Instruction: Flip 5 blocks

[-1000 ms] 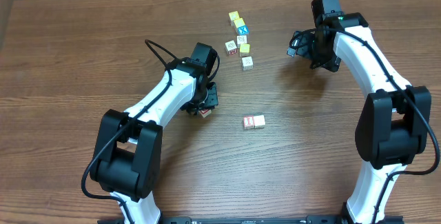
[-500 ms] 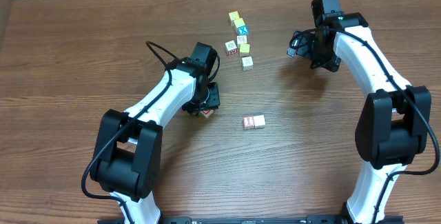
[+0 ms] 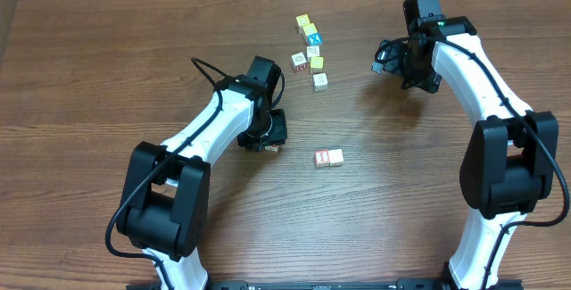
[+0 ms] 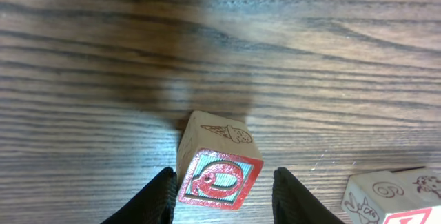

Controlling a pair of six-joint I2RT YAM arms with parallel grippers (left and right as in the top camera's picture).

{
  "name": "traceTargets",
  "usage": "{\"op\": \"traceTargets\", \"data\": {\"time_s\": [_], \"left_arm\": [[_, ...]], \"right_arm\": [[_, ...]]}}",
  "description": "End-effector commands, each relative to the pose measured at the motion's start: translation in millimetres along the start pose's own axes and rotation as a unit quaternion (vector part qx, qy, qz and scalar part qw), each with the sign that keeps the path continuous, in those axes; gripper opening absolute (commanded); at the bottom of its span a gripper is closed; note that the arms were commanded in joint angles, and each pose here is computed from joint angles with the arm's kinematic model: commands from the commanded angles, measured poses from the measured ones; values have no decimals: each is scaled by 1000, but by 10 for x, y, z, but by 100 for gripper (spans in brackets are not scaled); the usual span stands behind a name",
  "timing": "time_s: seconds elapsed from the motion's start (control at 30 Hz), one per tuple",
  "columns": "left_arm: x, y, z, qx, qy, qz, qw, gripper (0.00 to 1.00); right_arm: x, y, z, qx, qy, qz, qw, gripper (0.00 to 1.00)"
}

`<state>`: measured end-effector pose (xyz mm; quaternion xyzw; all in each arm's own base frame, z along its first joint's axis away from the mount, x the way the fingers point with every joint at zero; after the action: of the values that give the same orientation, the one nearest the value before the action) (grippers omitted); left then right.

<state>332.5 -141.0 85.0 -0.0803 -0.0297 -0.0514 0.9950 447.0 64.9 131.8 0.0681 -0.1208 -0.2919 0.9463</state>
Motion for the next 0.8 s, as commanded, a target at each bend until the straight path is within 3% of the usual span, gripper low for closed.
{"op": "traceTargets", "data": {"time_s": [0.0,0.2,0.43,0.77], "left_arm": [[44,0,8,16,-17,-12,1000,39],[18,-88,-9,31,-20,-34,999,33],[-14,-137,-15,94,-32,-74,992,37],[-7,-147,-17,90,-34,-67,993,36]], "right_arm": [[31,43,43,8,-8,4,1000,100],[31,43,43,8,-8,4,1000,100],[31,43,43,8,-8,4,1000,100],[31,43,43,8,-8,4,1000,100]]}}
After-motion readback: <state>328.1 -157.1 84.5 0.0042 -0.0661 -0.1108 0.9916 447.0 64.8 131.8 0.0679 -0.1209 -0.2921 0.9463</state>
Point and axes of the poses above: each gripper's point midway between its finger pads, its own z axis back along the fingers, its own y axis along the line the jaws close on, x = y × z, the point moved 6 cm from there along z, back along the fingers, and after that the axes turned 13 degrees about -z, right-handed, at the moved point
